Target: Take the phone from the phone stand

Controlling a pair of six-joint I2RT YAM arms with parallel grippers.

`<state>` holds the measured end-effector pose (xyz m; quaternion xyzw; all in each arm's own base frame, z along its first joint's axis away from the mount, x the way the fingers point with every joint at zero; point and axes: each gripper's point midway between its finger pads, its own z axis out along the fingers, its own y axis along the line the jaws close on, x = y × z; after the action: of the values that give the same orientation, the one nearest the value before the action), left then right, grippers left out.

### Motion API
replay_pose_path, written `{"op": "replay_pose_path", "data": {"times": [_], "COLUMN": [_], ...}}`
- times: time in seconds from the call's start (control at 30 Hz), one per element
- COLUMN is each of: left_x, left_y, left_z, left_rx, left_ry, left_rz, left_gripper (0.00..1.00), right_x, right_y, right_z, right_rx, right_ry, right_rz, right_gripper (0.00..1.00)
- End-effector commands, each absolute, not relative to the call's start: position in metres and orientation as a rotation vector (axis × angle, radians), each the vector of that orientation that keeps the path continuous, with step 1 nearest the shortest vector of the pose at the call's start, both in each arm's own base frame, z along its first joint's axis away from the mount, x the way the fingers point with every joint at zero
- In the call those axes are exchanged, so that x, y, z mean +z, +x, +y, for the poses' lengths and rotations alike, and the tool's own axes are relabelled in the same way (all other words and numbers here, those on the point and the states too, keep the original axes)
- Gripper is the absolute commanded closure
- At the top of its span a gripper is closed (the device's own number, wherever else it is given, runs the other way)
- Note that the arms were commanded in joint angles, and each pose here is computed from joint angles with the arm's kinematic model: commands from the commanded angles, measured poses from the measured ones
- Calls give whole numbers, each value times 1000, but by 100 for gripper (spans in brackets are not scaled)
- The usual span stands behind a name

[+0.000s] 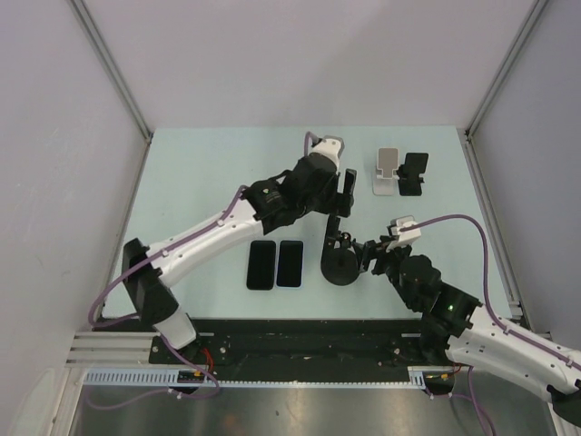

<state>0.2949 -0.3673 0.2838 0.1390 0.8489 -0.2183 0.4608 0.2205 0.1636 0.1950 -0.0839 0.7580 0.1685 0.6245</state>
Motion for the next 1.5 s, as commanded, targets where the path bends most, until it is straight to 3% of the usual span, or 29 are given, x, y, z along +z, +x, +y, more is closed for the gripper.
{"op": "replay_pose_path", "data": {"times": [0.0,0.27,0.33,0.77,0.87,0.9,1.0,1.27,1.47], "left_x": [255,232,232,224,226,227,235,265,266], "left_y": [273,282,283,293,295,296,298,297,279], "left_z": [-380,-385,-384,-389,-387,-386,-376,-339,-333], "left_rx": [-609,-592,-590,-570,-557,-553,-521,-373,-444], "left_ry": [521,553,552,538,526,516,441,55,-232], "left_rz": [2233,2298,2301,2312,2307,2305,2289,2163,2126], "left_gripper": [15,32,41,63,78,87,100,100,100], "right_x": [216,214,213,209,210,209,210,221,230], "right_y": [222,222,222,220,218,218,216,212,213], "right_z": [165,168,168,180,183,184,190,214,231], "right_rx": [407,417,417,447,455,456,470,527,548], "right_ry": [-176,-186,-183,-212,-230,-235,-266,-331,-328], "right_rz": [1712,1723,1723,1735,1732,1733,1727,1664,1618], "right_gripper": [23,23,23,24,24,24,24,24,24]}}
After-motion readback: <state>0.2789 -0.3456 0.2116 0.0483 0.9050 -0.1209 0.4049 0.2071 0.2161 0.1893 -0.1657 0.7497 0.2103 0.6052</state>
